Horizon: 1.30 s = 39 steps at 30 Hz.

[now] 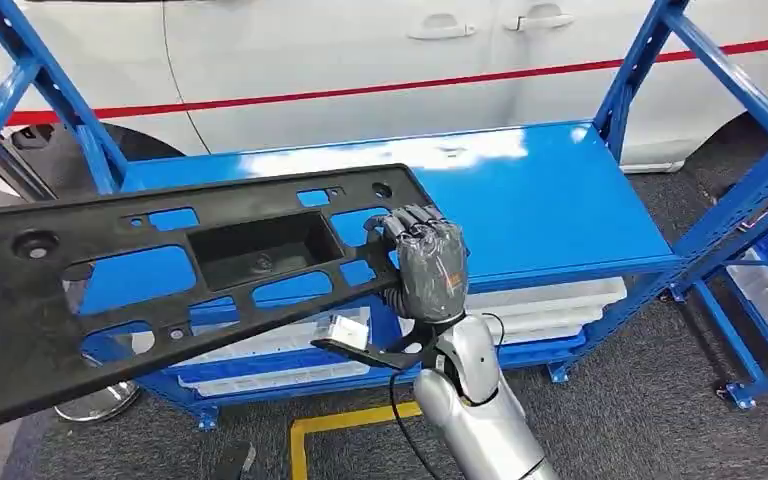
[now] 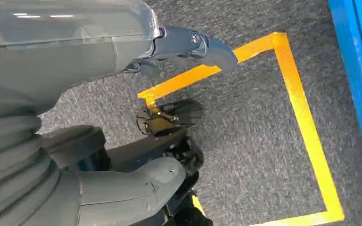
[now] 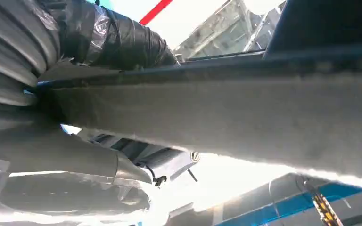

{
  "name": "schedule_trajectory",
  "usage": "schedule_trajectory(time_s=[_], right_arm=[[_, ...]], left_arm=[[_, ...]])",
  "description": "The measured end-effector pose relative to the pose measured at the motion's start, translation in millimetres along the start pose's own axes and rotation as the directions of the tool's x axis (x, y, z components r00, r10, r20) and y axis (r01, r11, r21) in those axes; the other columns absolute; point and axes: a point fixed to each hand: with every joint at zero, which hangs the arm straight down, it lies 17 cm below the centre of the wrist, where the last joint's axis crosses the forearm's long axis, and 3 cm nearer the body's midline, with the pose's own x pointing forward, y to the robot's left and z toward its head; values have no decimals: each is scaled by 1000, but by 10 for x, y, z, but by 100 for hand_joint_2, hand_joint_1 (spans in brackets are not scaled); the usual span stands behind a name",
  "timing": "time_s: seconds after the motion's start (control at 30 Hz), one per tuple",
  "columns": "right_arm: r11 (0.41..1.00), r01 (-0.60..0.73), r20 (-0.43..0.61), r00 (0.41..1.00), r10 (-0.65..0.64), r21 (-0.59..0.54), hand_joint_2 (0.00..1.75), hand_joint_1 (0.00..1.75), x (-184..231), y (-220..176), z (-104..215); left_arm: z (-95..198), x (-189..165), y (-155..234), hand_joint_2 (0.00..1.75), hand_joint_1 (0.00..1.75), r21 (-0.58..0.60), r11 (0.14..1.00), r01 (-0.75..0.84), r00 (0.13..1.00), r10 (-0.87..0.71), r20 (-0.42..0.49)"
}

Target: Take the parts from the cabinet and place them on the table.

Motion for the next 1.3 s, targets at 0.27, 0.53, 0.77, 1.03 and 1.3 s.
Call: schedule_trajectory(time_s=[0.27, 0.53, 0.77, 1.03, 1.3], right_arm=[[1000, -9, 10, 1000, 9, 13, 175, 175, 10, 23, 25], [1000, -13, 20, 1000, 12, 19, 175, 175, 37, 37, 30], [999, -32, 18, 999, 31, 33, 175, 175, -10, 50, 86], [998, -29, -8, 1000, 30, 61, 175, 175, -44, 102, 246], [997, -27, -14, 999, 28, 72, 175, 175, -36, 118, 330]], left_arm=[[2, 5, -31, 175, 0, -5, 1000, -2, 1000, 2, 2], [-6, 33, -28, 175, 0, -4, 1000, -3, 1000, 4, 7], [-2, 17, -78, 175, 0, -11, 1000, -4, 1000, 4, -3], [10, -38, -115, 175, 0, -22, 1000, 12, 1000, -13, -23], [12, -52, -129, 175, 0, -31, 999, 24, 999, -25, -31]])
